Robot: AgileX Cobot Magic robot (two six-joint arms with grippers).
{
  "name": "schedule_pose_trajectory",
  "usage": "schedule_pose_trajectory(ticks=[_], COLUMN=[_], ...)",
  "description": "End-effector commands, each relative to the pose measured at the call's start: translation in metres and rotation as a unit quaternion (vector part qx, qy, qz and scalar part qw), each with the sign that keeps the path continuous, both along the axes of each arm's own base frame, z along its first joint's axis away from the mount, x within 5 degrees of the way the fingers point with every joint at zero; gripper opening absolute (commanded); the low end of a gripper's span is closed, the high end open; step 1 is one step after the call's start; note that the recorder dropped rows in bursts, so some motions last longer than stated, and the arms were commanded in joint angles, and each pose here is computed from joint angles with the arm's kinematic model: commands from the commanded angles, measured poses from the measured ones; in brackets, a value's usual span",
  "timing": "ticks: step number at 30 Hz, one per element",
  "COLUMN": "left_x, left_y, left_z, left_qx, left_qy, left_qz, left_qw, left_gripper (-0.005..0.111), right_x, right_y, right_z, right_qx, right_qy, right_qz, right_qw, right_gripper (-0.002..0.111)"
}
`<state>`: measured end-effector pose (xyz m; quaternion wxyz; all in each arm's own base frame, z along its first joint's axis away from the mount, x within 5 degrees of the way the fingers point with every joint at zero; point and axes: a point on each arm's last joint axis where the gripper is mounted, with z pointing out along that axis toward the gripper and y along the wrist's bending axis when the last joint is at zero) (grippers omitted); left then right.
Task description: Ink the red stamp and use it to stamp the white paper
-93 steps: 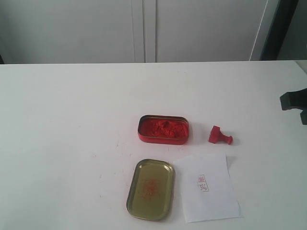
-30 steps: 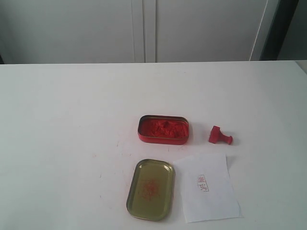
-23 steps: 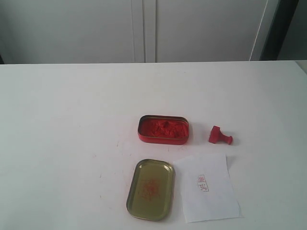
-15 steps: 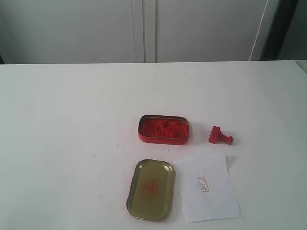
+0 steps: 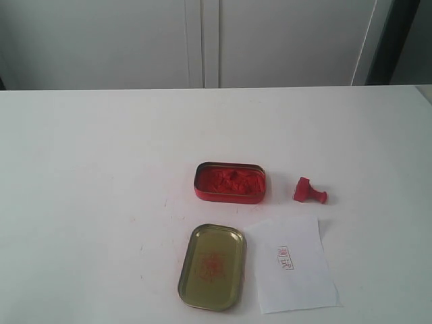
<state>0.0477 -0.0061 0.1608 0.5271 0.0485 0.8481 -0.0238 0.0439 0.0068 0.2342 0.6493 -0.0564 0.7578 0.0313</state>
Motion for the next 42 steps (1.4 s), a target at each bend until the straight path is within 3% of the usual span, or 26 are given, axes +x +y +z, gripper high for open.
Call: schedule_pose_trajectory(ticks=[1, 9, 12, 31, 42], left_x=[-0.001, -0.001, -0.001, -0.001, -0.001], left_y=[0.000, 0.000, 0.000, 0.000, 0.000], left_z=[-0.004, -0.004, -0.004, -0.004, -0.004], left_qx=[0.000, 0.000, 0.000, 0.000, 0.000], left_qy=[0.010, 0.010, 0.010, 0.010, 0.010], left_qz=[0.000, 0.000, 0.000, 0.000, 0.000], left_qw=[1.000, 1.000, 1.000, 1.000, 1.000], left_gripper=[0.000, 0.000, 0.000, 0.000, 0.000], right_x=[0.004, 0.009, 0.009, 0.009, 0.009], right_y=[0.000, -0.001, -0.003, -0.003, -0.003], right_z=[-0.021, -0.054, -0.052, -0.052, -0.052], right_qx=[-0.009, -0.025, -0.056, -0.055, -0.020], right_qy=[0.027, 0.057, 0.043, 0.044, 0.049], right_qz=[-0.003, -0.006, -0.011, -0.011, -0.018], right_qw=[1.000, 0.998, 0.997, 0.997, 0.998], right_gripper=[0.000, 0.000, 0.000, 0.000, 0.000])
